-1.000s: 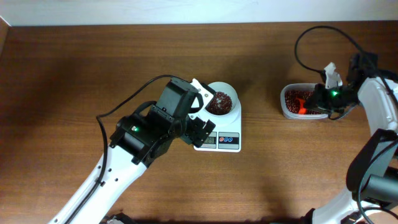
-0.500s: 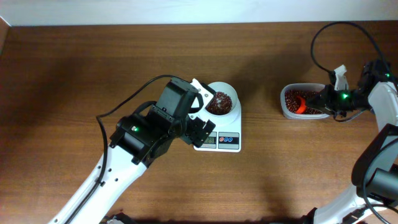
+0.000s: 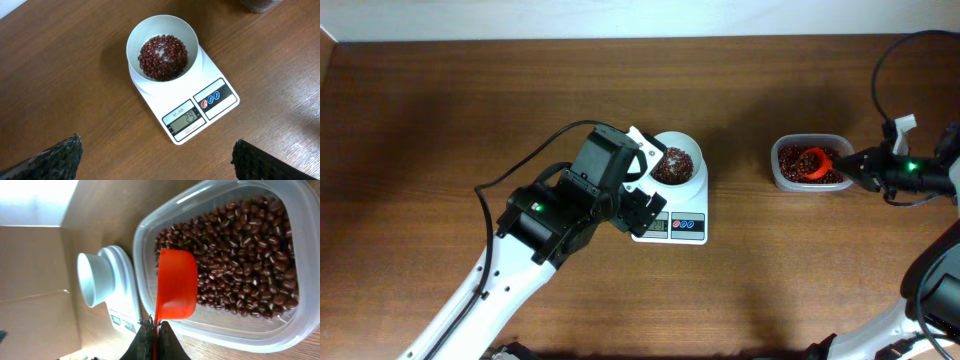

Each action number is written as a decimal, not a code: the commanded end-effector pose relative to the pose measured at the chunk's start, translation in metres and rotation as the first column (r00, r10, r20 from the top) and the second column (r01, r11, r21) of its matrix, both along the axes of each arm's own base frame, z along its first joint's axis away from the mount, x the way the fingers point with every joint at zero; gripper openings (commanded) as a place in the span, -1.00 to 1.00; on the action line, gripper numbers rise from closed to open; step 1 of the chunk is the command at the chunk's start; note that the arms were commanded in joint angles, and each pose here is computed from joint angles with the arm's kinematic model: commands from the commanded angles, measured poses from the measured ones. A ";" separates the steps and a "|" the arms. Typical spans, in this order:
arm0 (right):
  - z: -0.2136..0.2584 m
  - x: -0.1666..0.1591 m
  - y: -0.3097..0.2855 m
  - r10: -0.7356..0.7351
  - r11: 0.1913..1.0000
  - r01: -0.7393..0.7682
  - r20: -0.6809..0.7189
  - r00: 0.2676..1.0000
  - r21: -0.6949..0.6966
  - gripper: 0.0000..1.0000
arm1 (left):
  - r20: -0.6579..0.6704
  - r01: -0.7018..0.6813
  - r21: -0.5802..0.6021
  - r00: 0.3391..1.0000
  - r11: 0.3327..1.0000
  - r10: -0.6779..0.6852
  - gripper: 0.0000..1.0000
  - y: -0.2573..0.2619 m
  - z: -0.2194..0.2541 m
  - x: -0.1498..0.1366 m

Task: Scoop item into bowl and weigh 50g on scale
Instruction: 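Scoop more red beans from tub with right gripper, then carry filled red scoop left over the white bowl on scale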

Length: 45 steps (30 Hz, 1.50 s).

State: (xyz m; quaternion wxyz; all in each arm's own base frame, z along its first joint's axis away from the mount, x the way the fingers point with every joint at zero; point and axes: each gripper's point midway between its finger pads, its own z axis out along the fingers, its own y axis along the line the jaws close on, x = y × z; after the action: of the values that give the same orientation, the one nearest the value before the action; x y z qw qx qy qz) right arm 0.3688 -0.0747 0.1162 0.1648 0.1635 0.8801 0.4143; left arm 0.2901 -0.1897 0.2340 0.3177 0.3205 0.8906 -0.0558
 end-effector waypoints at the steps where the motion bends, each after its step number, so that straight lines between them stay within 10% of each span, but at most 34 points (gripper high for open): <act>1: 0.010 0.000 0.000 -0.016 0.996 0.012 0.049 0.999 0.085 -0.92 | 0.006 -0.009 -0.024 1.000 1.000 0.009 0.98 -0.001 0.007 0.002; 23: 0.059 0.008 0.085 0.148 0.929 -0.227 0.270 0.951 0.293 -0.92 | 0.006 -0.009 -0.024 1.000 1.000 0.009 0.98 -0.001 0.007 0.002; 45: 0.031 0.028 0.230 0.507 0.840 -0.542 0.313 0.803 0.028 -0.92 | 0.006 -0.009 -0.024 1.000 1.000 0.009 0.98 -0.001 0.007 0.002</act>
State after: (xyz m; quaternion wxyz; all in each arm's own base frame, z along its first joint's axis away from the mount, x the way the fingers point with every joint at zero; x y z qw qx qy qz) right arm 0.3932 0.1581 0.1587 0.1629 -0.1425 0.8142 0.5388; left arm 0.2901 -0.1898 0.2342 0.3178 0.3206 0.8906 -0.0560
